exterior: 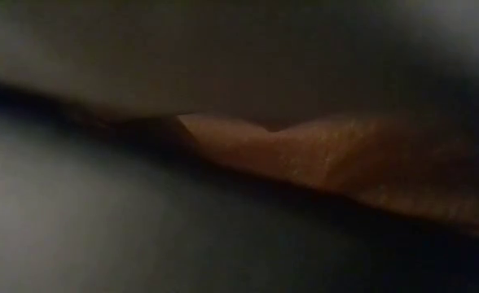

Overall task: Sort clothes
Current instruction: Put the blue long sleeve into the white laundry bin

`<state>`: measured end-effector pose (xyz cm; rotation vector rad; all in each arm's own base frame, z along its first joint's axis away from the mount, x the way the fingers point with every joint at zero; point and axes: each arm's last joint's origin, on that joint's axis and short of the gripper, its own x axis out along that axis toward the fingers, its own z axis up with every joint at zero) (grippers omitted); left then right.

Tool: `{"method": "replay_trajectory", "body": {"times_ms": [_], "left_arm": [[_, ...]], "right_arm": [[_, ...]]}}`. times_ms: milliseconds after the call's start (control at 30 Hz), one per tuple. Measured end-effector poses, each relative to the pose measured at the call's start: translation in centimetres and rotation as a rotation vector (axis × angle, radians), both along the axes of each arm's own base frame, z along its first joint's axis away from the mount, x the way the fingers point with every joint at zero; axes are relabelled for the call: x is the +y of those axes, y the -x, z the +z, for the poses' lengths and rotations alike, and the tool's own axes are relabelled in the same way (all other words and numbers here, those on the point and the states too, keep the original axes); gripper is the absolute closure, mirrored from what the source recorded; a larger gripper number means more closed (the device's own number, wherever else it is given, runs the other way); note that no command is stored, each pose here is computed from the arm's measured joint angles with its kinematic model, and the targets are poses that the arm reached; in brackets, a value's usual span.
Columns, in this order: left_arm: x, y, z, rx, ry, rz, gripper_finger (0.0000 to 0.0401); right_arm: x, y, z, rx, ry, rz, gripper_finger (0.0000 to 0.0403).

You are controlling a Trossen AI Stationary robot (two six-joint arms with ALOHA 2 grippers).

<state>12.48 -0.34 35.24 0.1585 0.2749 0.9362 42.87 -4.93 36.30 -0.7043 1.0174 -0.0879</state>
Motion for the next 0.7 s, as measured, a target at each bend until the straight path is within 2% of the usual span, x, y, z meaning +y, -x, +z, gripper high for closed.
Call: {"method": "replay_trajectory", "body": {"times_ms": [133, 200, 300, 367, 433, 467, 567, 700], "left_arm": [[0.0, 0.0, 0.0, -0.001, 0.0, 0.0, 0.0285], [0.0, 0.0, 0.0, -0.002, 0.0, 0.0, 0.0285], [0.0, 0.0, 0.0, -0.002, 0.001, 0.0, 0.0285], [0.0, 0.0, 0.0, -0.002, 0.001, 0.0, 0.0285], [0.0, 0.0, 0.0, -0.001, 0.001, -0.001, 0.0285], [0.0, 0.0, 0.0, -0.001, 0.002, -0.003, 0.0285], [0.0, 0.0, 0.0, 0.003, 0.007, -0.017, 0.0285], [0.0, 0.0, 0.0, 0.007, 0.004, -0.019, 0.0285]], "right_arm": [[-0.1, 0.7, 2.8, -0.157, 0.015, -0.003, 0.0179], [-0.8, 0.4, 4.0, -0.29, -0.006, -0.051, 0.0181], [-3.2, 0.3, 4.5, -0.397, -0.075, -0.115, 0.022], [-5.0, 0.1, 4.0, -0.43, -0.155, -0.146, 0.0286], [-6.4, -0.3, 2.7, -0.405, -0.241, -0.164, 0.0364], [-7.1, -0.4, 2.1, -0.394, -0.279, -0.176, 0.0382], [-8.5, -1.2, 0.0, -0.355, -0.334, -0.248, 0.0392], [-9.7, -2.9, -3.3, -0.307, -0.333, -0.289, 0.0401]]}}
